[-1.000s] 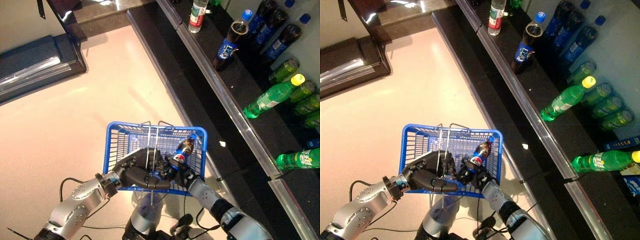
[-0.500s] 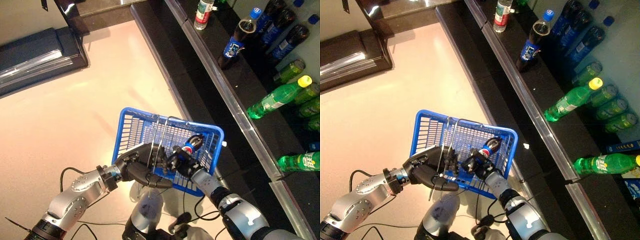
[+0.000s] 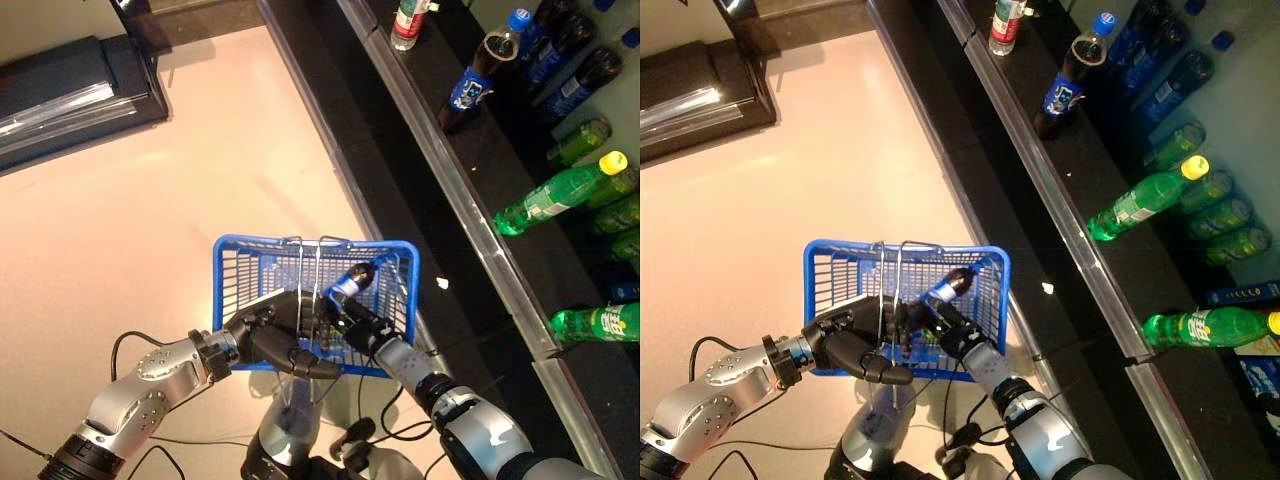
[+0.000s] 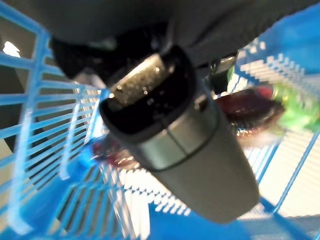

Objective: Pick up the drink and place into the basket.

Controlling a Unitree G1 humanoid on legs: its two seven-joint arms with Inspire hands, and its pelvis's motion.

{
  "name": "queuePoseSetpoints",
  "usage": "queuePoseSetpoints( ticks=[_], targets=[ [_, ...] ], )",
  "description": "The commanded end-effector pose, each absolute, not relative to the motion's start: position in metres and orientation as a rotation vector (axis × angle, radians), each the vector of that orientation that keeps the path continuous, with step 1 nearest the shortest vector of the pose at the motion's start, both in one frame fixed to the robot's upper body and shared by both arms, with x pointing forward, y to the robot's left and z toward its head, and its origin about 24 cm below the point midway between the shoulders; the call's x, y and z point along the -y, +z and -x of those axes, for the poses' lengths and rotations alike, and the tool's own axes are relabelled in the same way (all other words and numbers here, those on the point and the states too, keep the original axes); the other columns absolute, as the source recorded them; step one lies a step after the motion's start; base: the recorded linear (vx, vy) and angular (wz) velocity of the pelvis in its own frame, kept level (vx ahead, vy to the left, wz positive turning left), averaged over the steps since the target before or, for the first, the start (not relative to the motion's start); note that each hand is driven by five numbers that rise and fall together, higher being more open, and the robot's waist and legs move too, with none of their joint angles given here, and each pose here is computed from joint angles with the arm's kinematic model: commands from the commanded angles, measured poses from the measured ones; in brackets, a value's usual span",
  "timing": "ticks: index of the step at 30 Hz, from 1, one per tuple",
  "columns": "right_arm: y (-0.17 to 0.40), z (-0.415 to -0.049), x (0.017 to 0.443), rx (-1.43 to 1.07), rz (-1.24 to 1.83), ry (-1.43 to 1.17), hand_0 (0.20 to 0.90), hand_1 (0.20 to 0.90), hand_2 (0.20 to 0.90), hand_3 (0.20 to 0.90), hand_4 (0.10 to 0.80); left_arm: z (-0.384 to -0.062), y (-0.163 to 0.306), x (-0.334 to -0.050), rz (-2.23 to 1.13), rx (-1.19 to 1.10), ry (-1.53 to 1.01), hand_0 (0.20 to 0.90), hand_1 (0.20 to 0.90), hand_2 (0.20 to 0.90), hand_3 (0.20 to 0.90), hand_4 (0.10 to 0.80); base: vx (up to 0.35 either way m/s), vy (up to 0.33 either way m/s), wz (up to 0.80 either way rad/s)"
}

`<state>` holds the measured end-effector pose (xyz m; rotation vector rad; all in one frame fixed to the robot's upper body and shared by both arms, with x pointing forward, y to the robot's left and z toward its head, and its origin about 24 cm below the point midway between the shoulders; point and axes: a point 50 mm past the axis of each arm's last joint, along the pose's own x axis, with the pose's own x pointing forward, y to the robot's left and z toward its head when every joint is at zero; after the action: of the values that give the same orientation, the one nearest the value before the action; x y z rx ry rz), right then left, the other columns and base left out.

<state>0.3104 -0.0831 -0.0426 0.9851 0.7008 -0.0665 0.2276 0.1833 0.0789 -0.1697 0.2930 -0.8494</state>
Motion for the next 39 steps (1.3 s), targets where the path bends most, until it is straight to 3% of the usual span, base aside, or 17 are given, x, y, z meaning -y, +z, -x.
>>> queuePoseSetpoints(
  ticks=[1, 9, 22, 28, 35, 39],
  targets=[
    [-0.001, -0.335, 0.062, -0.507, -1.087, 0.089, 0.900, 0.900, 0.900, 0.900, 0.800, -0.205, 0.182, -0.134, 0.352, 0.317, -1.249, 0.300, 0.300, 0.300, 0.200, 0.100, 0.000, 0.000, 0.00],
    [0.012, -0.326, 0.050, -0.398, -1.112, 0.190, 0.900, 0.900, 0.900, 0.900, 0.800, -0.209, 0.174, -0.140, 0.349, 0.310, -1.185, 0.300, 0.300, 0.300, 0.200, 0.100, -0.005, 0.001, 0.00],
    [0.025, -0.236, 0.056, -0.162, -1.029, 0.649, 0.900, 0.900, 0.900, 0.900, 0.800, -0.206, 0.135, -0.167, 0.300, 0.331, -0.860, 0.300, 0.300, 0.300, 0.200, 0.100, -0.048, 0.030, -0.10],
    [0.029, -0.219, 0.067, -0.125, -1.000, 0.703, 0.900, 0.900, 0.900, 0.900, 0.800, -0.207, 0.114, -0.181, 0.179, 0.323, -0.677, 0.300, 0.300, 0.300, 0.200, 0.100, -0.022, 0.019, -0.16],
    [0.024, -0.200, 0.085, -0.145, -0.912, 0.792, 0.900, 0.900, 0.900, 0.900, 0.800, -0.211, 0.072, -0.208, 0.160, 0.152, -0.398, 0.300, 0.300, 0.300, 0.200, 0.100, 0.023, 0.083, -0.28],
    [0.011, -0.193, 0.097, -0.178, -0.950, 0.714, 0.900, 0.900, 0.900, 0.900, 0.800, -0.201, 0.036, -0.219, 0.153, 0.030, -0.271, 0.300, 0.300, 0.300, 0.200, 0.100, 0.074, 0.130, -0.33]
  ],
)
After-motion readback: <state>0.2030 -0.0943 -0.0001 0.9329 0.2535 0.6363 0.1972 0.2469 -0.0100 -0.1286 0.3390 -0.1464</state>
